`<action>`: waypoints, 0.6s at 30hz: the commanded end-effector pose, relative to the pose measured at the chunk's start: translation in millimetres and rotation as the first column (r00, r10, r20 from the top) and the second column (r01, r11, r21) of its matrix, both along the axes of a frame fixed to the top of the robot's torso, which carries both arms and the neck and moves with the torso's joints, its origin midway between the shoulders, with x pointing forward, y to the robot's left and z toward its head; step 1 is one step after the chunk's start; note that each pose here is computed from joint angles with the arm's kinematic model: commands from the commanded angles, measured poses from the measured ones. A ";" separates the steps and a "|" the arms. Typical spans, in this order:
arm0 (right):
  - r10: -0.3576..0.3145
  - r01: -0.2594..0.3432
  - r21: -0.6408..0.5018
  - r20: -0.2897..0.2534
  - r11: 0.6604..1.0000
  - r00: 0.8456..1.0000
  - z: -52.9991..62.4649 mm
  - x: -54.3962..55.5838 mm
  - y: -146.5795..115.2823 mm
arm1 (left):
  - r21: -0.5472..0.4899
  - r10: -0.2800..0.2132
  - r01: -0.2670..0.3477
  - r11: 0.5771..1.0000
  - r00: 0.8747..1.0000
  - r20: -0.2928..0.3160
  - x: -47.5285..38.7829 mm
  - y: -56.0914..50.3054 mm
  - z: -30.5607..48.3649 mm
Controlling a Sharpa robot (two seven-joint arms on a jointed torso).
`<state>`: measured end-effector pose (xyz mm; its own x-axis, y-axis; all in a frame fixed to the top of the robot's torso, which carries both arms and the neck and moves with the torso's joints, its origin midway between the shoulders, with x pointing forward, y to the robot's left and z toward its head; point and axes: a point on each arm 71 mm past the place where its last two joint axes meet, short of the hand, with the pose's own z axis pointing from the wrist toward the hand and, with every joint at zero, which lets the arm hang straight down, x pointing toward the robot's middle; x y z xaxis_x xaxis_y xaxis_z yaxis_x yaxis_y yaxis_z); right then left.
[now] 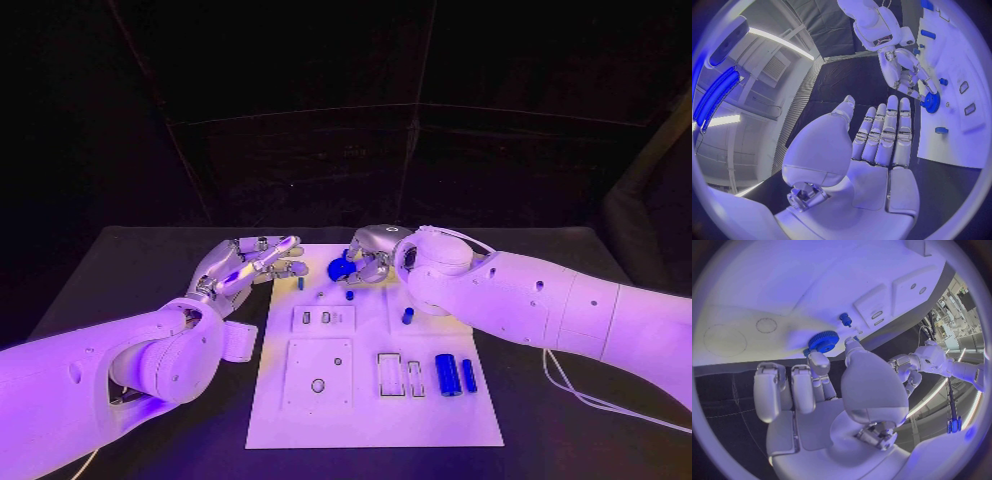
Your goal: Assemble the parts on the task board
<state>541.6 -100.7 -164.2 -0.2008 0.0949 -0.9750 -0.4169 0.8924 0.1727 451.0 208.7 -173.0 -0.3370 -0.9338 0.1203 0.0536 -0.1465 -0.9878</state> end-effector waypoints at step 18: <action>0.010 -0.024 0.410 0.035 0.912 0.999 21.2 -12.8 -100.0 | 0.002 0.001 -0.001 1.000 1.000 0.011 2.5 5.9 1.0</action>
